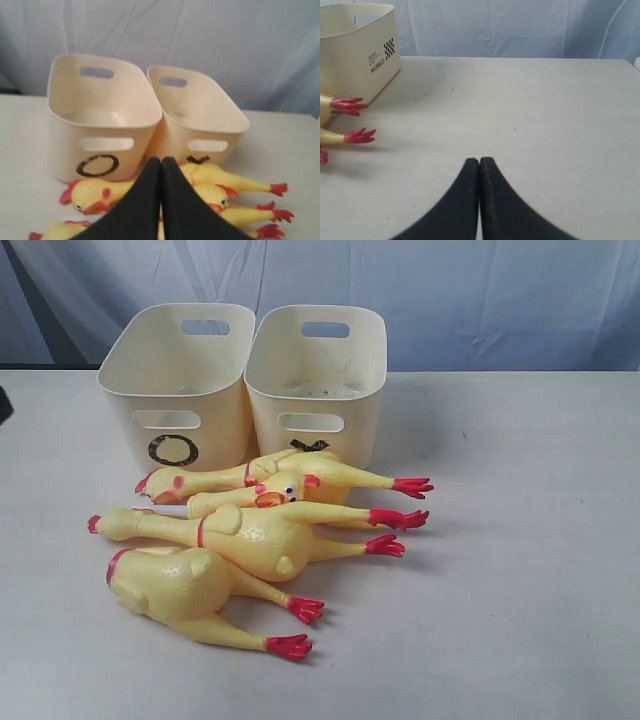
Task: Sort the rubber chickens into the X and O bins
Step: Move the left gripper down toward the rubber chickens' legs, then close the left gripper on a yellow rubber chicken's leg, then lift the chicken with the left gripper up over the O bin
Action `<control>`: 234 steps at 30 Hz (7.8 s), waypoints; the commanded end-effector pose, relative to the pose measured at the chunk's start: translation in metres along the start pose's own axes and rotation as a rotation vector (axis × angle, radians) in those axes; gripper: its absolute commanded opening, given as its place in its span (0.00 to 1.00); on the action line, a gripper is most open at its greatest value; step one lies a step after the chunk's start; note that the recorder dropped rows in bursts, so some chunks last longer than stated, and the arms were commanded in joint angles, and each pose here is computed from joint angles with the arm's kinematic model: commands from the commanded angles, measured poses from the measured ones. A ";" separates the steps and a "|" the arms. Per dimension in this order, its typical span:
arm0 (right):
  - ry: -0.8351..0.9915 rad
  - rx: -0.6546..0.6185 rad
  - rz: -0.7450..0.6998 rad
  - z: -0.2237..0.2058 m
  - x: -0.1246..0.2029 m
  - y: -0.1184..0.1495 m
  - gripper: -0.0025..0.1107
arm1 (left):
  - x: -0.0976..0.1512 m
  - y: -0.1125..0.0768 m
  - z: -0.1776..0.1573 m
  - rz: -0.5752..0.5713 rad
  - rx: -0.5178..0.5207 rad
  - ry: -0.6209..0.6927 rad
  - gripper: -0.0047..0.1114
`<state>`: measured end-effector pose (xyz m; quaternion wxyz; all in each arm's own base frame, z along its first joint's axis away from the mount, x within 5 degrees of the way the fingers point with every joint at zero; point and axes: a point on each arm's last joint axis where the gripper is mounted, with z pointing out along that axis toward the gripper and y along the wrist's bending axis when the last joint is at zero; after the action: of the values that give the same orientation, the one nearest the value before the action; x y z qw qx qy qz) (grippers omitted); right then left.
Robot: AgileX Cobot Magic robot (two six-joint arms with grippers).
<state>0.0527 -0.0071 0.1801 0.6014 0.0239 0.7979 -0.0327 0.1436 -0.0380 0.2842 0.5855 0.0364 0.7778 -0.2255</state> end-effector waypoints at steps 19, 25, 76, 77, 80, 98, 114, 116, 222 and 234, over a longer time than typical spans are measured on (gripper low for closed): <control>-0.010 0.002 -0.005 0.000 -0.001 0.000 0.02 | -0.035 -0.005 0.057 0.004 0.172 0.190 0.04; -0.010 0.002 -0.005 0.000 -0.001 0.000 0.02 | -0.035 -0.004 0.058 0.069 0.166 0.180 0.04; -0.012 0.002 -0.006 0.000 -0.001 0.000 0.02 | 0.011 0.034 0.074 0.590 -0.191 0.496 0.29; -0.012 0.002 -0.006 0.000 -0.001 0.000 0.02 | 0.013 0.035 0.077 0.597 -0.190 0.499 0.35; -0.012 0.002 -0.006 0.000 -0.001 0.000 0.02 | 0.017 0.040 0.087 0.626 -0.192 0.499 0.48; -0.010 0.002 -0.006 0.000 -0.001 0.000 0.02 | 0.030 0.058 0.141 1.071 0.038 0.829 0.47; -0.012 -0.002 0.003 0.000 -0.001 0.000 0.02 | 0.070 0.045 0.171 1.520 0.337 0.853 0.46; -0.012 -0.002 0.003 0.000 -0.001 0.000 0.02 | 0.076 0.048 0.173 1.544 0.369 0.883 0.46; -0.012 -0.002 0.005 0.000 -0.001 0.000 0.02 | 0.005 0.019 0.122 1.618 0.263 0.712 0.04; -0.012 -0.002 0.005 0.000 -0.001 0.000 0.02 | -0.028 0.003 0.115 1.540 0.194 0.566 0.04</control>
<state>0.0527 -0.0069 0.1801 0.6013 0.0259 0.7981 -0.0295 0.2584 -0.0722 0.2742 0.3249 0.6844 0.6226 0.1963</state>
